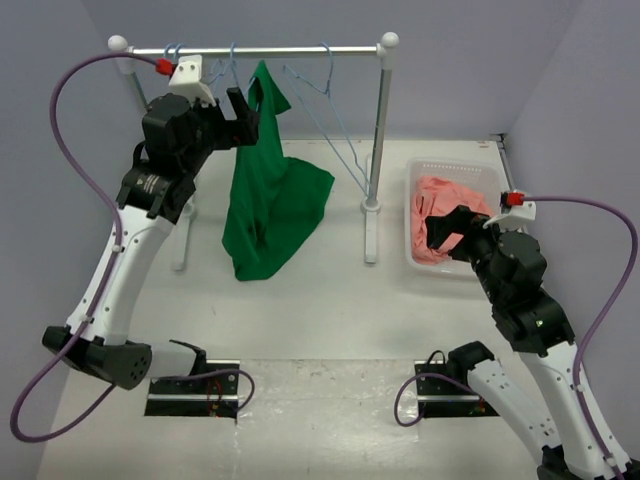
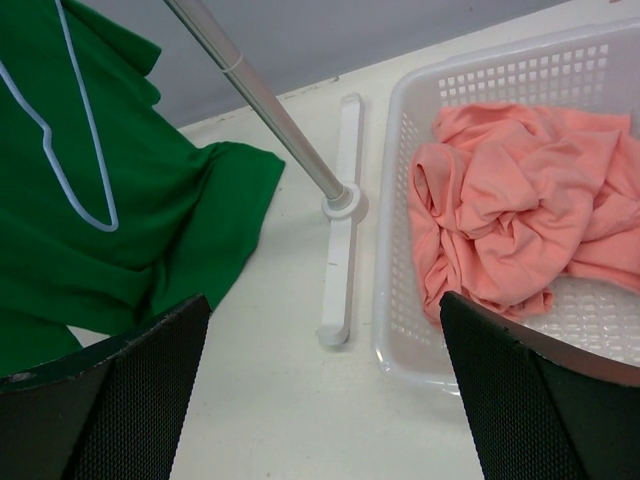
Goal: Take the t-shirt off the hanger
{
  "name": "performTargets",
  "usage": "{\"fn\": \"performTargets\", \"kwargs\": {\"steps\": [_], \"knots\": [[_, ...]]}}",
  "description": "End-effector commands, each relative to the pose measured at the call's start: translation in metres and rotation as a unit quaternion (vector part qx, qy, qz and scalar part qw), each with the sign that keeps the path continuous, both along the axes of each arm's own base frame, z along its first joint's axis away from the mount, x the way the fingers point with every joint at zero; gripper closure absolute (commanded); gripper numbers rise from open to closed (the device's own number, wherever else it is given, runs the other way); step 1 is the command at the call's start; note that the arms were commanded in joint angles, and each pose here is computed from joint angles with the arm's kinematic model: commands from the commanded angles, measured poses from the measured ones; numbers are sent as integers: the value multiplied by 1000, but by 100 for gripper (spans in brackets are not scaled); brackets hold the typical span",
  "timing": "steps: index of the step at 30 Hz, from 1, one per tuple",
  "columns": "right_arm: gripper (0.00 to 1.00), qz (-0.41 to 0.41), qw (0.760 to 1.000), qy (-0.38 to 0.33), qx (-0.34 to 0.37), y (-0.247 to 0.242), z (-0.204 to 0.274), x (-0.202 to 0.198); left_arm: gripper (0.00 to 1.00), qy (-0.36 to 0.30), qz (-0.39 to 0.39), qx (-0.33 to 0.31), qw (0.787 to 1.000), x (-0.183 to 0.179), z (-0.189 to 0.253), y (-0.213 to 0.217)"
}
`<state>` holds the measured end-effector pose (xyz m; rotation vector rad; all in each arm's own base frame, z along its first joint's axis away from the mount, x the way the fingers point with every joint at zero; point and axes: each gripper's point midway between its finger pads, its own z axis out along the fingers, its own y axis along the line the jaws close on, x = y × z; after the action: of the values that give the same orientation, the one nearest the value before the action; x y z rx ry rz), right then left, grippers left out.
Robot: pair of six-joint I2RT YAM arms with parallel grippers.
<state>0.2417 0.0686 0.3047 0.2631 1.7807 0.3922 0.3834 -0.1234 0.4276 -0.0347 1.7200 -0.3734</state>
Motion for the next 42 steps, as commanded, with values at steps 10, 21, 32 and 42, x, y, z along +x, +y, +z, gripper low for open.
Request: {"fn": "performTargets", "kwargs": {"steps": [10,21,32,42], "knots": [[1,4,999,-32,-6,1,26,6,11,-55,-2,43,998,75,17,-16],[1,-17,999,-37,-21,-11,32,-1,100,-53,24,58,997,90,11,-9],[1,1,999,-37,-19,-7,26,-6,100,-91,66,42,993,37,71,22],[1,31,998,-45,-18,3,23,-8,100,-31,27,56,998,-16,29,25]]}}
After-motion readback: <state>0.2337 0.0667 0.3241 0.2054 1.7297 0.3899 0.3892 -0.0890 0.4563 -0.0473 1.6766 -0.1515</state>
